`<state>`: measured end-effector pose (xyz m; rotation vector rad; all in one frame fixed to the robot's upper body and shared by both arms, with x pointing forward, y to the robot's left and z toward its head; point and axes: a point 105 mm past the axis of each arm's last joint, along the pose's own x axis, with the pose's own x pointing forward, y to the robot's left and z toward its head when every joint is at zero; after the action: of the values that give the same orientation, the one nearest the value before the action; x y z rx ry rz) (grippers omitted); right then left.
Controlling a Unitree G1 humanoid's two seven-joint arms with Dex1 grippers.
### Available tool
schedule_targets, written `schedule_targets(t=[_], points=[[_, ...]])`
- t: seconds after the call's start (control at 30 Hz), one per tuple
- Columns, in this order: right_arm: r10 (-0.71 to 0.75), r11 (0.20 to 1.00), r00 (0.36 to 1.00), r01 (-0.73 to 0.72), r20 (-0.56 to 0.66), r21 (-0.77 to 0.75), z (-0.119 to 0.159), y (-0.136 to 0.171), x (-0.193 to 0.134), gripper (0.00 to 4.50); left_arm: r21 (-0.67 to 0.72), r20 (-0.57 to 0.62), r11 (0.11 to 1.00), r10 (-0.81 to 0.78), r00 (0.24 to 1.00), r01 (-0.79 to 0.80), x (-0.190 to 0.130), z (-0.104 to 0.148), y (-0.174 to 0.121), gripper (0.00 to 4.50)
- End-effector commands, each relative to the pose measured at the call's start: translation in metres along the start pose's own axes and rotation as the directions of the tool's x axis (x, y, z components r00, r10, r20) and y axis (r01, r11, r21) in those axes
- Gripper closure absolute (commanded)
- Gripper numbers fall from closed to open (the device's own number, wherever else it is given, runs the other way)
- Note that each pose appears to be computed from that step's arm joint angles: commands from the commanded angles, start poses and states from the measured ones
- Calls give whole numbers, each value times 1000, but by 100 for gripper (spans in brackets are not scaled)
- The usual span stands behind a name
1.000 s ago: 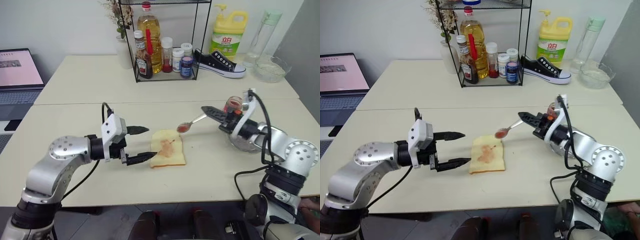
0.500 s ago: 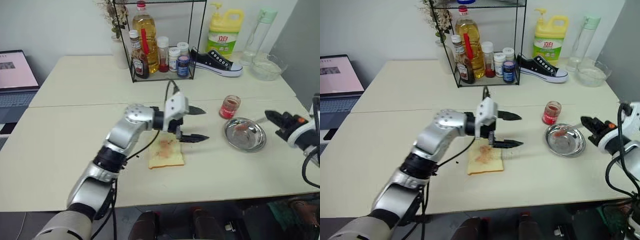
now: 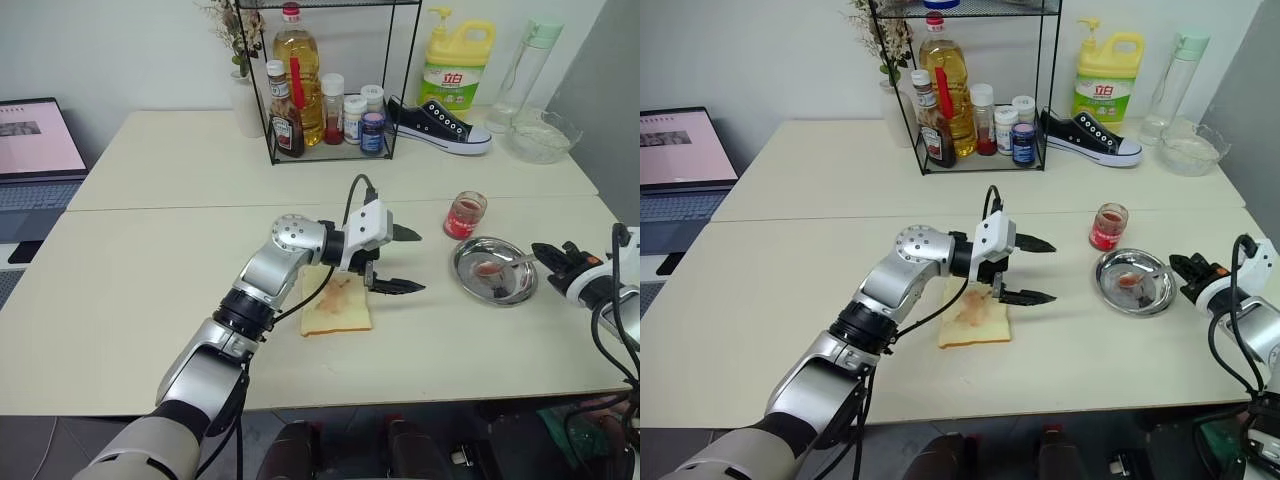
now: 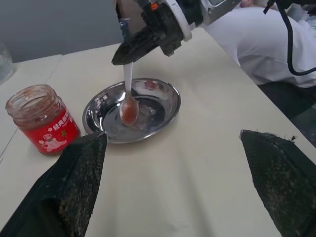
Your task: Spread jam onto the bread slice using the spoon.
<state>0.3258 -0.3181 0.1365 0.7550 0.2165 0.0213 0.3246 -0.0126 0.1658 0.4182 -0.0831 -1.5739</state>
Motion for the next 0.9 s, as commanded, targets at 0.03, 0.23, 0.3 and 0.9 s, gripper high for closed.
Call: schedule_targets(t=[0.03,0.23,0.3,0.9], points=[[0,1000,997,-3,80,31,21,-13,-9,446,45,23,999,11,1000,-12,-4,12,0,0],[-38,999,999,38,13,26,3,-41,-9,426,64,10,997,46,999,-47,1,12,5,0],[-68,997,998,67,7,34,-1,-52,-8,375,73,10,995,63,998,-64,2,14,9,0],[-68,962,991,96,115,-254,66,-22,-45,5,42,-41,984,174,984,-172,-54,11,28,0]])
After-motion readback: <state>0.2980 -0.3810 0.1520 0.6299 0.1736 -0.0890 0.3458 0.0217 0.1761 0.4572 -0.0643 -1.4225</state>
